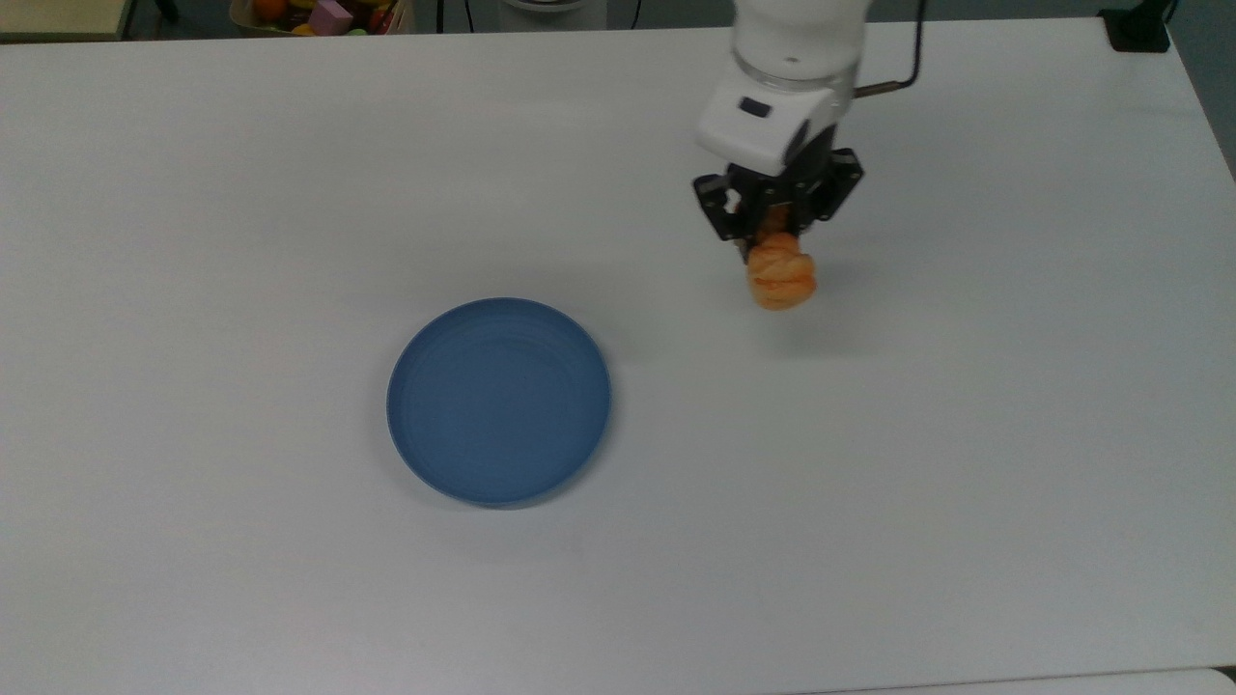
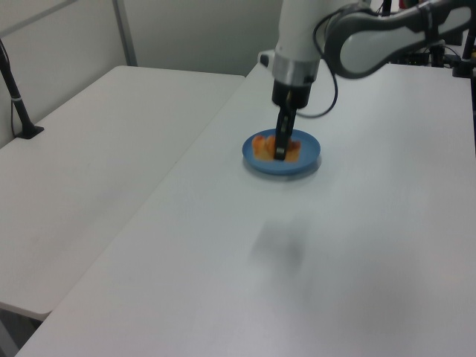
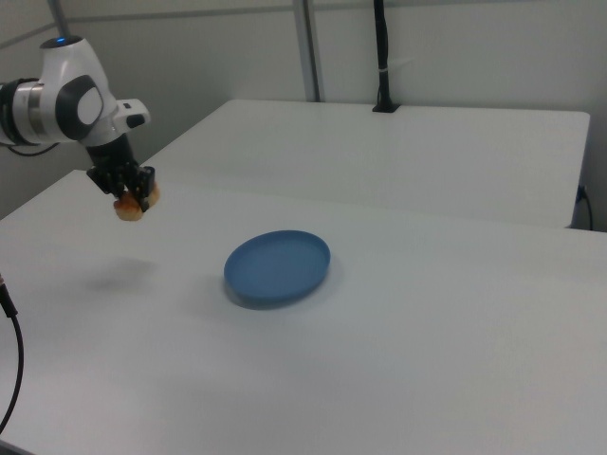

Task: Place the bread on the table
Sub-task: 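Lift the bread roll off the plate and carry it away from the plate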

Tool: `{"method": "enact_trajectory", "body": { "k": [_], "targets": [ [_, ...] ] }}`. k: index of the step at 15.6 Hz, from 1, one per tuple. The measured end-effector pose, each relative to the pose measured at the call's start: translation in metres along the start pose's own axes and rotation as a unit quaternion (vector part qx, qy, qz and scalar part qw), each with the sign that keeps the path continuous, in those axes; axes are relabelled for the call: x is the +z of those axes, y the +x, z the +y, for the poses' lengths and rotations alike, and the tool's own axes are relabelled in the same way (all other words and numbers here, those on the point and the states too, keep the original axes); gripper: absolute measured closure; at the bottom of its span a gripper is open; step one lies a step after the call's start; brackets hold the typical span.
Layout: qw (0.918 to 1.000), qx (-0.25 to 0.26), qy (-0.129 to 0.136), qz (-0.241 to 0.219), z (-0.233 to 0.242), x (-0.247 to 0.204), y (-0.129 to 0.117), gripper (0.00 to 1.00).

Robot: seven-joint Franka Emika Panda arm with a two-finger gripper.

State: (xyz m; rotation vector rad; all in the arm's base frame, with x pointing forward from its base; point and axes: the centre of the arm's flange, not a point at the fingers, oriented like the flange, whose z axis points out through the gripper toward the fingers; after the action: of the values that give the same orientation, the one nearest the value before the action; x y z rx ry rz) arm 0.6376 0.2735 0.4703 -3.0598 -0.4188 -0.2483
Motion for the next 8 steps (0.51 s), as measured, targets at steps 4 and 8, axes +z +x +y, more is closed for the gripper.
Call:
{"method": "enact_trajectory", "body": {
  "k": [4,8],
  "targets": [
    [0.9998,-0.018,0.008,0.0,-0.061,0.019,0.006,0.62],
    [0.9997,-0.022,0.011,-0.007,-0.121,0.029,-0.008,0.61]
  ]
}}
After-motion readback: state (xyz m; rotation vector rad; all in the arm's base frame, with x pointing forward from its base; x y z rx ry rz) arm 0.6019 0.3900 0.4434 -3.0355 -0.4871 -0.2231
